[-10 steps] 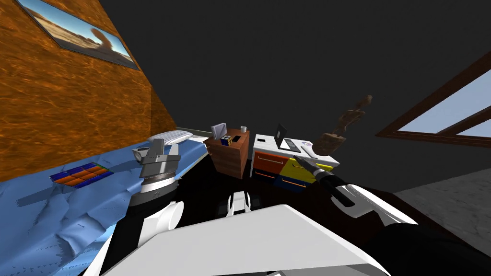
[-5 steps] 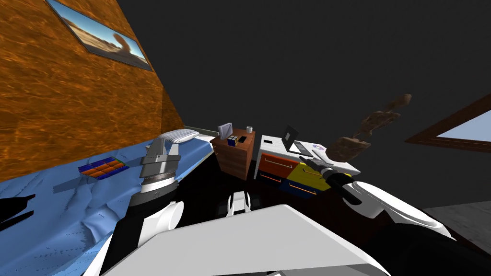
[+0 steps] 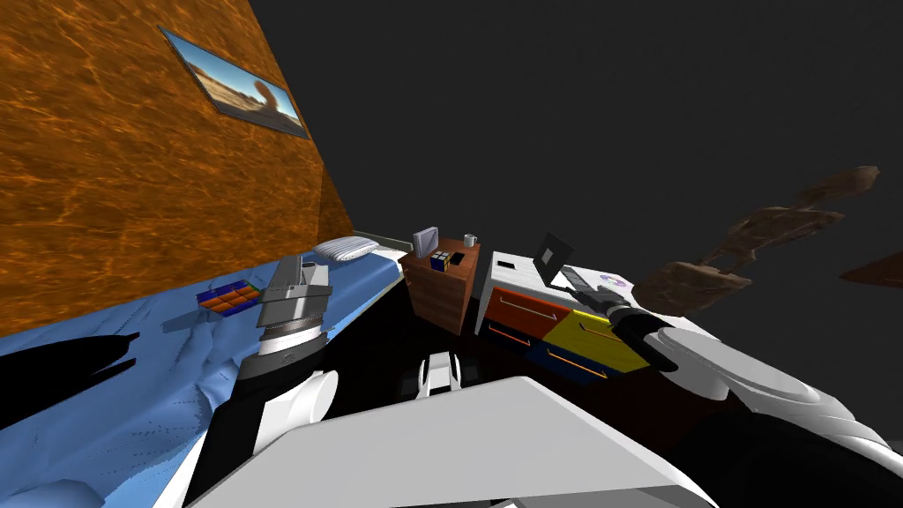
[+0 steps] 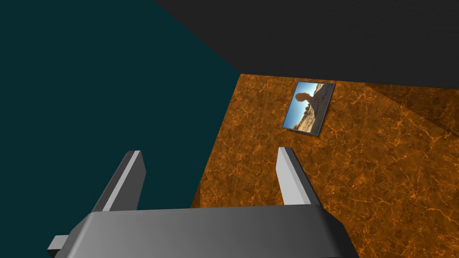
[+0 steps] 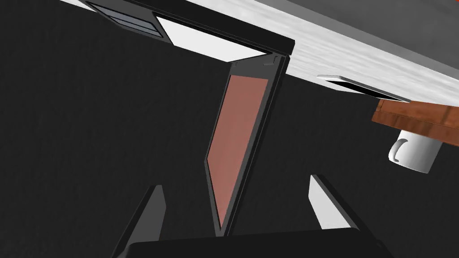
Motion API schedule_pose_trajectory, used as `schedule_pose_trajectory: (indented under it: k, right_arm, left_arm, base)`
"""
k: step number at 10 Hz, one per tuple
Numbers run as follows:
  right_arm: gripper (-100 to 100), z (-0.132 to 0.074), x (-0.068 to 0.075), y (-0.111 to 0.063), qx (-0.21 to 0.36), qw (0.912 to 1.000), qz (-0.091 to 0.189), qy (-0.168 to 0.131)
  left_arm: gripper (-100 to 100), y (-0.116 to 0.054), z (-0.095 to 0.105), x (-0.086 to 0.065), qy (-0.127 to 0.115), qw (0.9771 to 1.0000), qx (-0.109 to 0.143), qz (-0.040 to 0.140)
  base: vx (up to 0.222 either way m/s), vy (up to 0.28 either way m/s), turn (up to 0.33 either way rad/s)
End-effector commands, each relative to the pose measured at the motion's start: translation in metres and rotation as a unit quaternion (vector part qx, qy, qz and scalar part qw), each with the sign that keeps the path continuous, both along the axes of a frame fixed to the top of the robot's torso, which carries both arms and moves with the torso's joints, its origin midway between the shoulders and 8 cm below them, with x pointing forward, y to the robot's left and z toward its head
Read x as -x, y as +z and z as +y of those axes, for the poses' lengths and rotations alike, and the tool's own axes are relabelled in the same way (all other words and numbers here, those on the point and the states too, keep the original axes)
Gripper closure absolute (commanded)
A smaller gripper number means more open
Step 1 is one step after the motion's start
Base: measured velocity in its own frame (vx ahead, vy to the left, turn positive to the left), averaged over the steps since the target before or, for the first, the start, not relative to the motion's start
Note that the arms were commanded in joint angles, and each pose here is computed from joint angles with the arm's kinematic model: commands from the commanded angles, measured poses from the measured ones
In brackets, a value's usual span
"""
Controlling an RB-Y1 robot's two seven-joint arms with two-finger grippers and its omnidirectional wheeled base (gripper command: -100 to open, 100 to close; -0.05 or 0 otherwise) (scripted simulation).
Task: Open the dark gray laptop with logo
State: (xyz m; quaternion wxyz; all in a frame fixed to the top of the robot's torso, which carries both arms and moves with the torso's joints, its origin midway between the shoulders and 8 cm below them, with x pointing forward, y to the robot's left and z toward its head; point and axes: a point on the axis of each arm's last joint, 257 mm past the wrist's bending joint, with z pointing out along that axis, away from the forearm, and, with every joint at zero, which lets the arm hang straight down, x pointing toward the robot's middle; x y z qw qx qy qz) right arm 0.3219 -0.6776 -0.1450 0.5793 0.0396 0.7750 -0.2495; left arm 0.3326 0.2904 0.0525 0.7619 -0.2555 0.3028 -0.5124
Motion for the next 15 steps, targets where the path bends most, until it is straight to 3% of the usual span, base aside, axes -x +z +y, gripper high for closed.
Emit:
schedule_pose_trajectory:
  k: [1,4,11,12,14,15]
  right_arm:
    - [-100,-0.035,0.01,0.024,0.094,0.9947,0.032,-0.024]
    - [-100,-0.057,0.016,0.041,0.156,0.9856,0.052,-0.038]
    - [-100,-0.098,0.024,0.096,0.313,0.9425,0.096,-0.066]
    - [-100,-0.1,0.023,0.1,0.323,0.9388,0.098,-0.067]
    - [-100,-0.1,0.025,0.097,0.317,0.9413,0.097,-0.067]
    - [100,-0.099,0.025,0.097,0.316,0.9413,0.097,-0.067]
  left_arm:
    - [0,0.0,0.0,0.0,0.0,1.0,0.0,0.0]
    - [0,0.0,0.0,0.0,0.0,1.0,0.0,0.0]
    - [0,0.0,0.0,0.0,0.0,1.0,0.0,0.0]
    - [0,0.0,0.0,0.0,0.0,1.0,0.0,0.0]
    - [0,0.0,0.0,0.0,0.0,1.0,0.0,0.0]
    - [0,0.0,0.0,0.0,0.0,1.0,0.0,0.0]
  base:
    - [0.074,0.058,0.125]
    - [0.04,0.026,0.087]
    - [0.041,0.022,0.092]
    - [0.033,0.02,0.066]
    - [0.008,0.004,0.005]
    - [0.005,-0.011,-0.011]
